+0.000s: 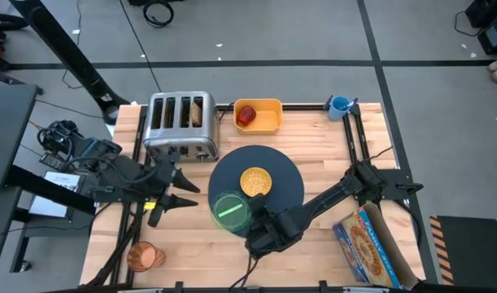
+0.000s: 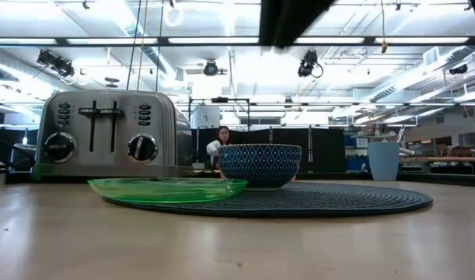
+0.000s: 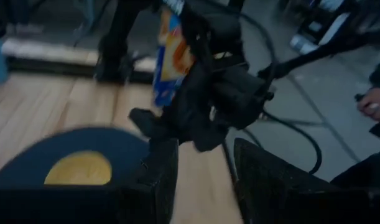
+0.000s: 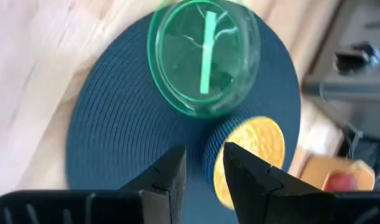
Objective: Arrange a breakfast setting
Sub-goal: Pour the cereal from the blue cereal box into the yellow bowl
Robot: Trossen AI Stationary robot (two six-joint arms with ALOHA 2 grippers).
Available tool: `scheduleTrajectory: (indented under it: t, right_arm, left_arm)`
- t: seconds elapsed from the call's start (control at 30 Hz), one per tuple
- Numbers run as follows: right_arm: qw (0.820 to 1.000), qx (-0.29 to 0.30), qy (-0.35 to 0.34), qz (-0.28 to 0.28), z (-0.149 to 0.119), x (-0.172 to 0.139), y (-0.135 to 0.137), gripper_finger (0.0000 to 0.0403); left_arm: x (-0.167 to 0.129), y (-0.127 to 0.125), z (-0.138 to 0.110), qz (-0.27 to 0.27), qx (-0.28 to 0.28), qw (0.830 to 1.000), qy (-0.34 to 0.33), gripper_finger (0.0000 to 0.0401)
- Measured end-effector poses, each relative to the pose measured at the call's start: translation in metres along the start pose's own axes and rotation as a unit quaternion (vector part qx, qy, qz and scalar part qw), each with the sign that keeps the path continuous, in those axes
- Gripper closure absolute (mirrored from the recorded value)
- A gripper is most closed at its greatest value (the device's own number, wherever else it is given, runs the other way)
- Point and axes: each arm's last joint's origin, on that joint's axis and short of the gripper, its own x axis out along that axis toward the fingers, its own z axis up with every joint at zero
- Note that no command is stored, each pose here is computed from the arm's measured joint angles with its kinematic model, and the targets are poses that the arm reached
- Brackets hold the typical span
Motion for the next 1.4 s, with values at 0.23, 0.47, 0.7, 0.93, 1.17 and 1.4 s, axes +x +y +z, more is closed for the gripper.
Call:
scheduleTrajectory:
  t: [0.23, 0.47, 0.7, 0.93, 1.17, 1.4]
  right_arm:
    - [0.992, 0.121, -0.021, 0.002, -0.002, -0.059, -0.027, 0.0288]
    - [0.938, 0.337, -0.038, 0.069, -0.043, -0.117, -0.049, 0.0288]
    - [0.865, 0.483, -0.107, 0.087, -0.091, -0.176, -0.074, 0.0288]
    - [0.779, 0.583, -0.114, 0.201, -0.132, -0.218, -0.084, 0.0288]
    - [0.759, 0.583, -0.094, 0.276, -0.145, -0.241, -0.062, 0.0294]
    - [0.747, 0.575, -0.069, 0.326, -0.154, -0.259, -0.038, 0.0294]
  left_arm:
    - [-0.002, -0.009, 0.007, -0.030, 0.027, 0.998, -0.043, 0.0239]
    - [-0.002, -0.009, 0.007, -0.028, 0.027, 0.998, -0.044, 0.0239]
    - [0.012, -0.006, 0.010, -0.007, 0.068, 0.996, -0.055, 0.0239]
    - [0.029, 0.001, 0.008, 0.018, 0.079, 0.996, -0.039, 0.0239]
    - [0.052, 0.005, 0.002, 0.036, 0.084, 0.996, -0.010, 0.0239]
    - [0.076, 0.002, -0.008, 0.045, 0.086, 0.995, 0.020, 0.0239]
